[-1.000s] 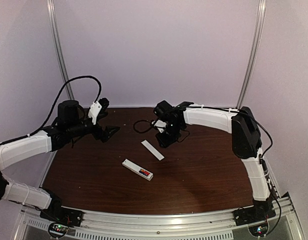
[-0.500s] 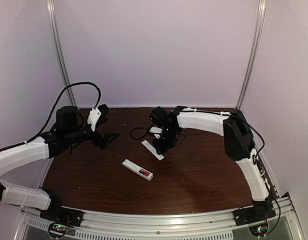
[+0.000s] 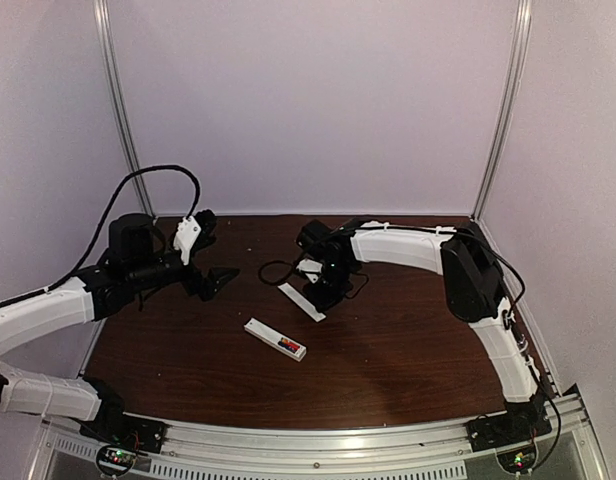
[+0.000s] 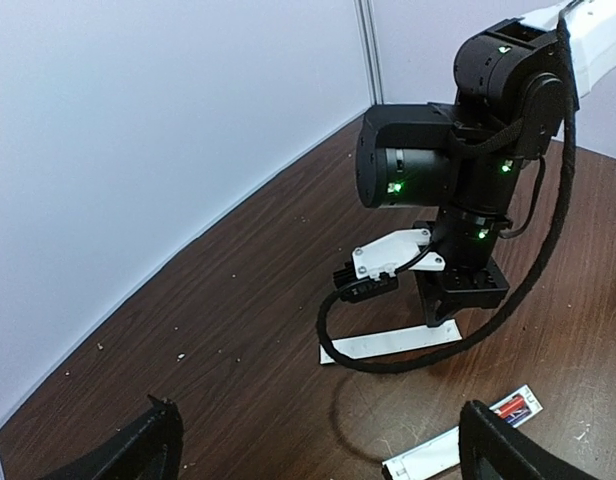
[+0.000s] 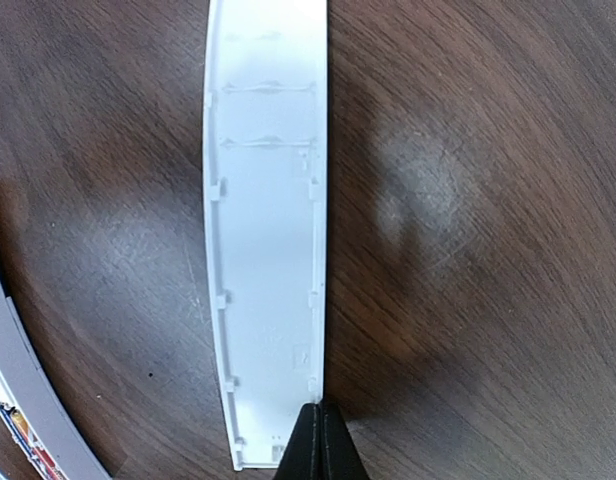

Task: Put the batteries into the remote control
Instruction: Pick up the battery cover at the center of the board.

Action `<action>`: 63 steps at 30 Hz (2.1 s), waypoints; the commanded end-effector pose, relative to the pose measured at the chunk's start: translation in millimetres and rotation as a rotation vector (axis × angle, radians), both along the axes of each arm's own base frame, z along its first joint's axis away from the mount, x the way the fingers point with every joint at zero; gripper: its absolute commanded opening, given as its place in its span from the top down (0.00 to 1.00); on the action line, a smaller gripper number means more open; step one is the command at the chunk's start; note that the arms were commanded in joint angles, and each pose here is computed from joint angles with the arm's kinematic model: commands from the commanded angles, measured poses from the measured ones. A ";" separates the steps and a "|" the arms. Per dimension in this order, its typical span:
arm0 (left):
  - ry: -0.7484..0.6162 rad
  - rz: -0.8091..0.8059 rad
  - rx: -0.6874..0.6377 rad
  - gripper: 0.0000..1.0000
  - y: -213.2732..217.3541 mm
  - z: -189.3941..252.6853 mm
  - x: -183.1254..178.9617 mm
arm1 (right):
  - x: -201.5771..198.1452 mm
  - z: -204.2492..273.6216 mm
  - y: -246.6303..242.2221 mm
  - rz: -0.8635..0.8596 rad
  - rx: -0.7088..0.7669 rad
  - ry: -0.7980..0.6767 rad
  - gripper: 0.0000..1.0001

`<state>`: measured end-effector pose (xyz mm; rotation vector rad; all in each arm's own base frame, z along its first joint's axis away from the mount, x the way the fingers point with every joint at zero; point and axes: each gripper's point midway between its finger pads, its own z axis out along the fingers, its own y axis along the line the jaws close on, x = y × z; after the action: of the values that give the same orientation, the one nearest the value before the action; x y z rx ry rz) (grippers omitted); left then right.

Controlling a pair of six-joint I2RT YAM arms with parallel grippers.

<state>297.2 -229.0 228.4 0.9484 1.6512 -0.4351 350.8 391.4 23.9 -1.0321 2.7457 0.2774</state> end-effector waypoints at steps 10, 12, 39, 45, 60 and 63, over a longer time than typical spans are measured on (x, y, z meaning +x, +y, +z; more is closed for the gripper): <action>-0.044 -0.162 0.090 0.04 -25.2 -10.2 -12.7 | -63.1 8.5 -27.4 0.017 0.106 0.115 1.00; -0.068 -0.190 0.164 0.05 -33.0 -21.3 -9.6 | -70.4 14.9 -25.8 0.023 0.151 0.132 1.00; -0.313 -0.258 0.453 0.12 -88.7 -62.0 15.8 | -76.9 14.0 -30.0 -0.014 0.025 0.037 0.41; -0.257 -0.172 0.381 0.14 -79.0 -49.3 14.6 | -80.6 -4.7 -26.3 0.020 -0.088 0.013 0.40; -0.272 -0.145 0.334 0.14 -64.8 -32.5 0.6 | -90.6 -28.7 -41.7 0.083 -0.214 -0.001 0.78; -0.275 -0.153 0.336 0.14 -66.2 -32.8 0.5 | -87.1 -21.4 -42.7 0.080 -0.212 -0.026 0.83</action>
<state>297.4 -291.6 179.2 1.3766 1.4708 -0.1019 270.3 374.3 21.2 -1.1569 2.7082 0.1177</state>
